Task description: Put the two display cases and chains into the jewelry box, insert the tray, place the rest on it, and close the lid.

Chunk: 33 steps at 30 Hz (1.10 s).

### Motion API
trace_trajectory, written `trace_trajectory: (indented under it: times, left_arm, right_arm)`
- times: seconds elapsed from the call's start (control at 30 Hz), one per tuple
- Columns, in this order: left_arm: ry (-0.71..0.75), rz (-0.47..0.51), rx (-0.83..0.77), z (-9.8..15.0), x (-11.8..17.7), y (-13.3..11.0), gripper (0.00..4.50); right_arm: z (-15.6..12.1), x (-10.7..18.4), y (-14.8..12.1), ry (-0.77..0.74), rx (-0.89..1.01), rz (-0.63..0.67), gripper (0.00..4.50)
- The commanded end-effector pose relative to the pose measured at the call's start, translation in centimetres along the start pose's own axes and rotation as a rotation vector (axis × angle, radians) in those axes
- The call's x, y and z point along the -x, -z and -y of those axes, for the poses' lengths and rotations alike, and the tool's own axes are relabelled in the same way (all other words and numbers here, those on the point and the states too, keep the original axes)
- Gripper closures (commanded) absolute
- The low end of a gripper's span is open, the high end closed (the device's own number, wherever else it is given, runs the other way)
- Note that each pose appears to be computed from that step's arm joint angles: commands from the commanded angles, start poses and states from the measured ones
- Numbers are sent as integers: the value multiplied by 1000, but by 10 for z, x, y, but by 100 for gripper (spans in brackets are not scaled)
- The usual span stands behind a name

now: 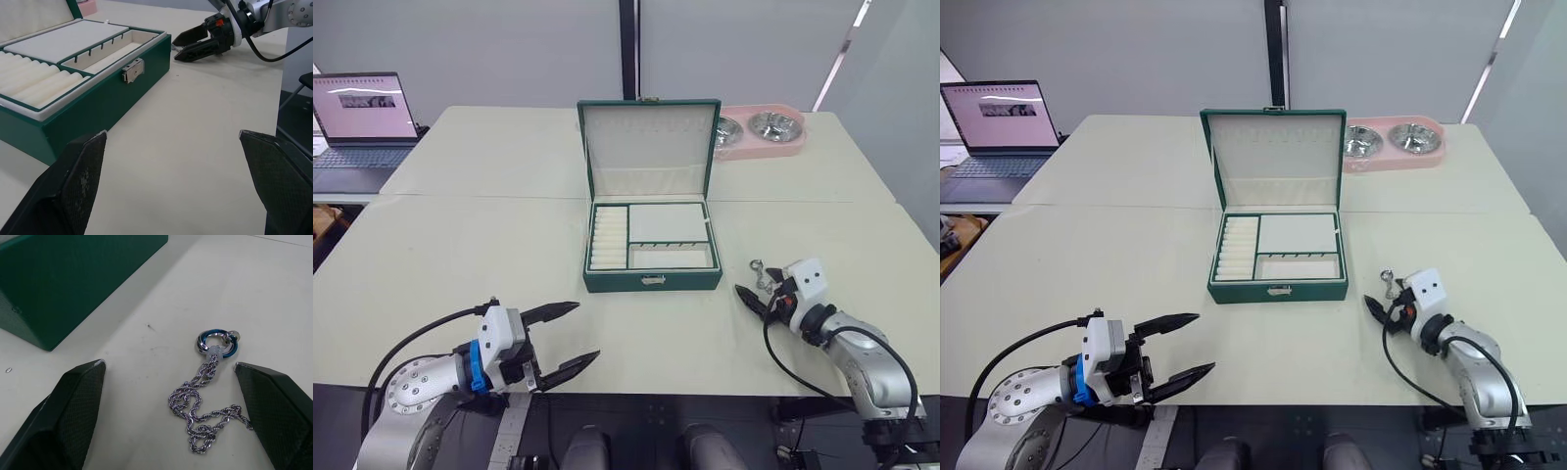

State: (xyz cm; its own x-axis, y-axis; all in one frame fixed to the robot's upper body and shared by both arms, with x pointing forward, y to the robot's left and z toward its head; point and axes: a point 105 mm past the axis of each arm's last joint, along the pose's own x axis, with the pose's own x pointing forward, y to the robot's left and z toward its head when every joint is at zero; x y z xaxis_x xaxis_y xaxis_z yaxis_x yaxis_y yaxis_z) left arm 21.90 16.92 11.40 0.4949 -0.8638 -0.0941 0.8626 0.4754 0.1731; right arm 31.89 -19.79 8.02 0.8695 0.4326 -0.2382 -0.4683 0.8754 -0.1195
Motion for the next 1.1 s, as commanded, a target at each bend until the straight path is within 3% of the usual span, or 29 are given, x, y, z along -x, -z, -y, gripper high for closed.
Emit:
trace_trajectory:
  times: [0.03, 0.43, 0.67, 0.77, 0.97, 1.1]
  left_arm:
    - [1, 28, -42, 4, -3, -11, 0]
    - [-17, 28, -43, -3, -6, -13, 0]
    - [-14, 30, -43, -2, -7, -11, 0]
    - [-15, 29, -44, -2, -7, -9, 0]
    - [-21, 38, -42, -3, -6, -8, 0]
    - [-26, 48, -31, -3, -4, -8, 0]
  right_arm:
    - [0, -2, 7, 12, -10, -34, 4]
    - [5, 0, 8, 55, -47, -26, 4]
    - [8, 1, 23, 85, -58, -91, 4]
    - [8, 2, 29, 88, -65, -109, 61]
    - [8, 4, 36, 97, -75, -128, 247]
    - [8, 5, 37, 100, -79, -130, 325]
